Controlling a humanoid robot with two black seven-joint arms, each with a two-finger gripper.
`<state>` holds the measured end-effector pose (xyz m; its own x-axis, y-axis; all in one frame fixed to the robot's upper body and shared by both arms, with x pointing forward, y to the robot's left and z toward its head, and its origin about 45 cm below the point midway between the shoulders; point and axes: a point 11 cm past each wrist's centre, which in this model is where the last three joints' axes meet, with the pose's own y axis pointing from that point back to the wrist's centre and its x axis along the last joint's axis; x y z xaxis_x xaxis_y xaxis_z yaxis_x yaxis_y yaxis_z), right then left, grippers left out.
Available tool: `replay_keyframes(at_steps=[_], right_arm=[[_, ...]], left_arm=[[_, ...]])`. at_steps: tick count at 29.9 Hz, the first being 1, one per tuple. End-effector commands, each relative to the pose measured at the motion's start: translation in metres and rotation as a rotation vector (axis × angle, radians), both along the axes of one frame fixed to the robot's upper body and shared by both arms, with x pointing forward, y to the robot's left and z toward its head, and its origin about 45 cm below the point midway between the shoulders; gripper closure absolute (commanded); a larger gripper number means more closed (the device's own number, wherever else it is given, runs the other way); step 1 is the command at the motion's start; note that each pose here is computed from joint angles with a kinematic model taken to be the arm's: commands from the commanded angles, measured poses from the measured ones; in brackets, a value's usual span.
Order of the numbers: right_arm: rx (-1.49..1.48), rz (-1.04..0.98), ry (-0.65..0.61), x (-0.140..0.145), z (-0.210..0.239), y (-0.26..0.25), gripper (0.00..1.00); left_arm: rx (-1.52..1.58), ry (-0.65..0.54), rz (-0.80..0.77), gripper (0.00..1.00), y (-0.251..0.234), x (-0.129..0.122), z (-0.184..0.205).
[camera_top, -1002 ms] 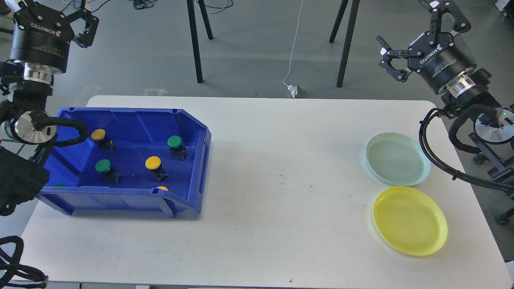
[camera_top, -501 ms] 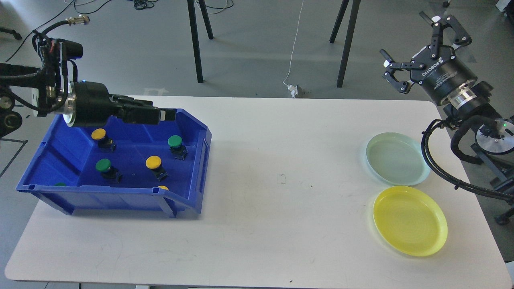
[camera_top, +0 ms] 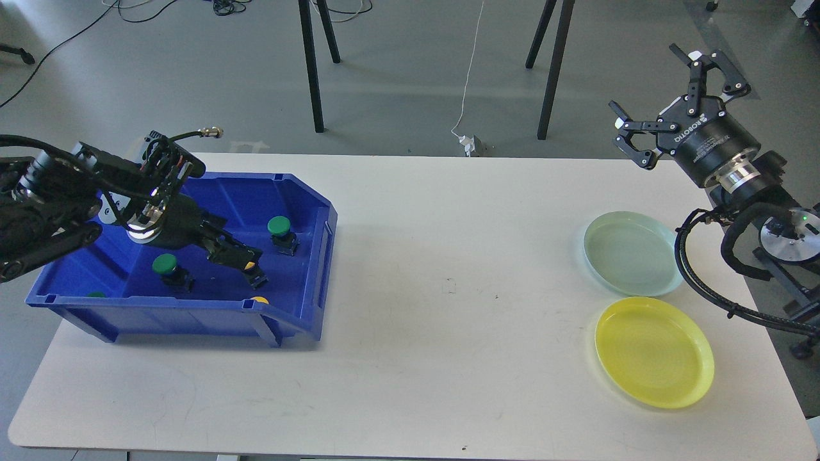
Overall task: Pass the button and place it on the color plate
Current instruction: 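Lower the left gripper into the bin and grasp the yellow button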
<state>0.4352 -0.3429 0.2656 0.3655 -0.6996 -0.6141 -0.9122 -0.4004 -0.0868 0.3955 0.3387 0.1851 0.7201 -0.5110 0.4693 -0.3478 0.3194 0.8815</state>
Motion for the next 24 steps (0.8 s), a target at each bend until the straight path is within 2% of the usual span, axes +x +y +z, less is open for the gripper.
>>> replay_keyframes(at_steps=[1, 20, 24], right_arm=[[-0.001, -0.002, 0.005, -0.001, -0.002, -0.001, 0.00], [-0.007, -0.013, 0.022, -0.006, -0.009, -0.008, 0.00], [-0.010, -0.016, 0.026, -0.007, -0.011, -0.010, 0.00]], left_arm=[[0.003, 0.007, 0.007, 0.00, 0.002, -0.002, -0.012], [0.013, 0.015, 0.033, 0.02, 0.005, -0.003, -0.036], [0.014, 0.009, 0.032, 0.05, 0.002, 0.000, -0.036]])
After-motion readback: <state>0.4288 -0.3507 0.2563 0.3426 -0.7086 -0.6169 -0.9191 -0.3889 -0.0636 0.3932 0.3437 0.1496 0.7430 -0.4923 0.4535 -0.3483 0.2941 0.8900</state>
